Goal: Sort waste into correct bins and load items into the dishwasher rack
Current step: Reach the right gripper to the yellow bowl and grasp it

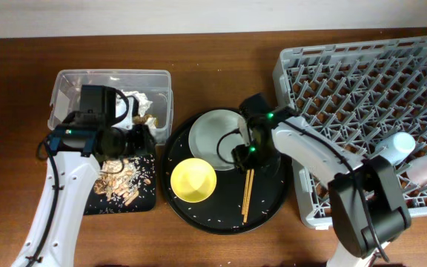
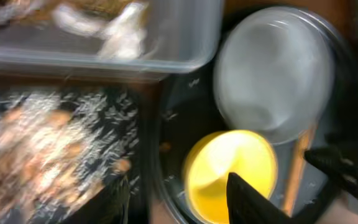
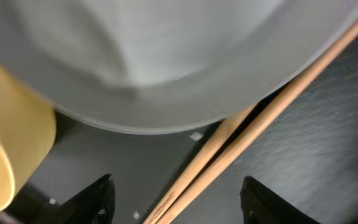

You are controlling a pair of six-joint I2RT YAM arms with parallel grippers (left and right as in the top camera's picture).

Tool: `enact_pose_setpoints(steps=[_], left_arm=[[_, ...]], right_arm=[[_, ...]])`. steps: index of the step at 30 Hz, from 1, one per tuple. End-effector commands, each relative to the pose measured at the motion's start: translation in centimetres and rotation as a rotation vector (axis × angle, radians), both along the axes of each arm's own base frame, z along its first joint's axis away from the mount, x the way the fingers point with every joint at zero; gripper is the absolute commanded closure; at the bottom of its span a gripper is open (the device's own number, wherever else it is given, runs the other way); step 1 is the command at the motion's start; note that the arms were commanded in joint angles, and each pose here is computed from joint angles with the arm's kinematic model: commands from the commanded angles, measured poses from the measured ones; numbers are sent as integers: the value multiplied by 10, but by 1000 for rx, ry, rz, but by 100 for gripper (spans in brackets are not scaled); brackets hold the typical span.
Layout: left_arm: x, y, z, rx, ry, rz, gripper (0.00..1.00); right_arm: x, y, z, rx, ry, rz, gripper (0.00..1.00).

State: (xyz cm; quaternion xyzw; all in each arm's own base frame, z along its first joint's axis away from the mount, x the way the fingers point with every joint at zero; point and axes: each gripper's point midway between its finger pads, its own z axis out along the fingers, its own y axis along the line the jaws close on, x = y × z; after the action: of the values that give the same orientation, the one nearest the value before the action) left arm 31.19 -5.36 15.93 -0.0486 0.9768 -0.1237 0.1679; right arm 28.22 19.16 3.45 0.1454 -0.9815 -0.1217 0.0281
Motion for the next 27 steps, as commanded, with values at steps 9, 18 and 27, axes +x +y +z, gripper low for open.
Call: enact_pose_setpoints(steps=[9, 18, 27], left_arm=[[-6, 35, -3, 162, 26, 134, 44], [-6, 35, -3, 162, 26, 134, 43], [-7, 35, -3, 161, 28, 134, 43]], right_arm=[[-33, 49, 18, 118, 75, 22, 33], [-26, 66, 40, 162, 21, 43, 32], [-40, 86, 11, 85, 29, 80, 35]])
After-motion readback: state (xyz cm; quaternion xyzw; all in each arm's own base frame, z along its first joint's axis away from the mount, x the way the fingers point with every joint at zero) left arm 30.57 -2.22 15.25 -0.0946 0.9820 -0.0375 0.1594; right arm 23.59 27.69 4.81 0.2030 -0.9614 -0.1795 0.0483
